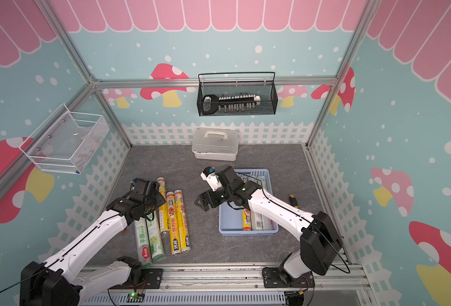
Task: Put the plastic wrap into the basket
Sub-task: Pick up the plastic wrap from the center of the board.
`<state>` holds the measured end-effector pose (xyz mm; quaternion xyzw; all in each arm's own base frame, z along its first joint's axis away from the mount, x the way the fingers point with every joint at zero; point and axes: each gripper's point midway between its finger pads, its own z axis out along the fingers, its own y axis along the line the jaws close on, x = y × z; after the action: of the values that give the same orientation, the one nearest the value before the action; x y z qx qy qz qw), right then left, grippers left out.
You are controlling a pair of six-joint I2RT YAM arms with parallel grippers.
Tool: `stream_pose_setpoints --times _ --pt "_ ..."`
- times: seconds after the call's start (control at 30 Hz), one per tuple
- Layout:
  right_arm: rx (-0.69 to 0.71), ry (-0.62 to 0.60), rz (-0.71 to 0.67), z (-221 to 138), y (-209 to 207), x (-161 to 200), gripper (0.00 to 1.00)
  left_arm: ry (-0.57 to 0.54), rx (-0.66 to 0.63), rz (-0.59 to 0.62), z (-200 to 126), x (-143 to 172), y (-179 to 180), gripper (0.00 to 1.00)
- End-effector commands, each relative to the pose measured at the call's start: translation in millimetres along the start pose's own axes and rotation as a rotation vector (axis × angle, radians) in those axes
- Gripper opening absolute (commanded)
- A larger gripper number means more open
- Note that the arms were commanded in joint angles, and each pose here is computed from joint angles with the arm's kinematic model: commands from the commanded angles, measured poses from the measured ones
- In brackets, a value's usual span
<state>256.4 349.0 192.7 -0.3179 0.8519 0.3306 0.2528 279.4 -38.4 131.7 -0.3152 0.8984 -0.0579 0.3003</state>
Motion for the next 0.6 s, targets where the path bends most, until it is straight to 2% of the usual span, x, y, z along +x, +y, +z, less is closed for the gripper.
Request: stream_pose_setpoints --times 0.0,0.27,0.37,0.57 --pt "-0.017 0.010 -0.068 15.0 16.6 -7.6 0.99 0.044 -0.097 -0.044 -0.6 9.5 33.7 0.51" --pt "-0.111 0.097 -0.138 70.8 66.0 1.0 0.99 0.160 -0.171 -0.135 15.2 28.8 71.7 0.51" --pt "-0.136 0.124 -0.139 86.0 76.6 4.9 0.99 0.189 -0.187 -0.117 18.0 32.0 74.3 0.51" --pt "-0.159 0.144 -0.125 95.5 81.0 8.3 1.00 0.097 -0.285 -0.166 5.9 19.8 97.5 0.53"
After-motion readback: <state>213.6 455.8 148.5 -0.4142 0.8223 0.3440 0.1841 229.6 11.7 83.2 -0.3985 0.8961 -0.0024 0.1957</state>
